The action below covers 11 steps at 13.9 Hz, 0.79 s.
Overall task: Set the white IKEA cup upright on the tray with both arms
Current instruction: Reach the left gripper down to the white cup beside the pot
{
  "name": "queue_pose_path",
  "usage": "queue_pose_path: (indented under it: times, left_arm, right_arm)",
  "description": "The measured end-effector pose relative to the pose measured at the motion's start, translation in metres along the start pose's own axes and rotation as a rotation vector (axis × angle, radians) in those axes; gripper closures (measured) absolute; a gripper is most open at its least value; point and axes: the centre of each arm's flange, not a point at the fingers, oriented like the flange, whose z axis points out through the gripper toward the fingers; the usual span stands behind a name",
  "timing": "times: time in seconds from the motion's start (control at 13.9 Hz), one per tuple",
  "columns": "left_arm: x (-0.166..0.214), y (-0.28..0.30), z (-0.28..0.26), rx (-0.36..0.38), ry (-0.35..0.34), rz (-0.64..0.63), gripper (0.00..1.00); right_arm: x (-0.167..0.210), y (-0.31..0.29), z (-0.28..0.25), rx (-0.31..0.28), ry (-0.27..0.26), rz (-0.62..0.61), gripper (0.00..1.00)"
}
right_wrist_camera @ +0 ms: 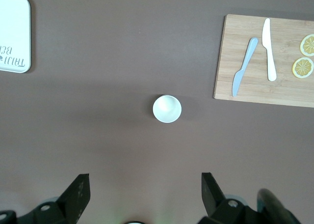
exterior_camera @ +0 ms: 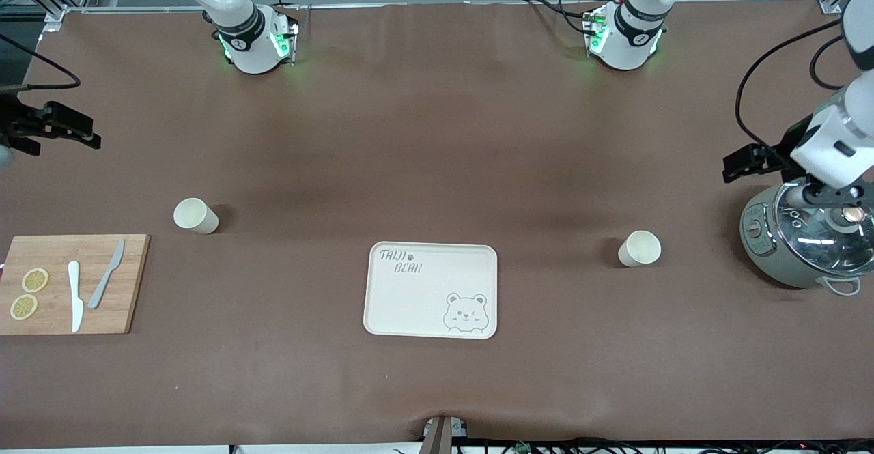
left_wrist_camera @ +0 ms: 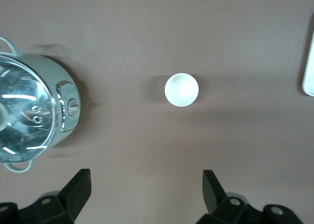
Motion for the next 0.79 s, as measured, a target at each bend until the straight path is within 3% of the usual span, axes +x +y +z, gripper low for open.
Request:
queue_pose_path:
  times: [0.29, 0.79]
  left_arm:
    - [0.015, 0.006, 0.053, -0.006, -0.004, -0.037, 0.0]
    - [0.02, 0.02, 0.183, -0.029, 0.079, -0.086, 0.0]
  right_arm:
    - [0.0, 0.0, 0.0, 0.0, 0.0, 0.0, 0.0]
    - [0.0, 0.0, 0.0, 0.0, -0.001, 0.0, 0.0]
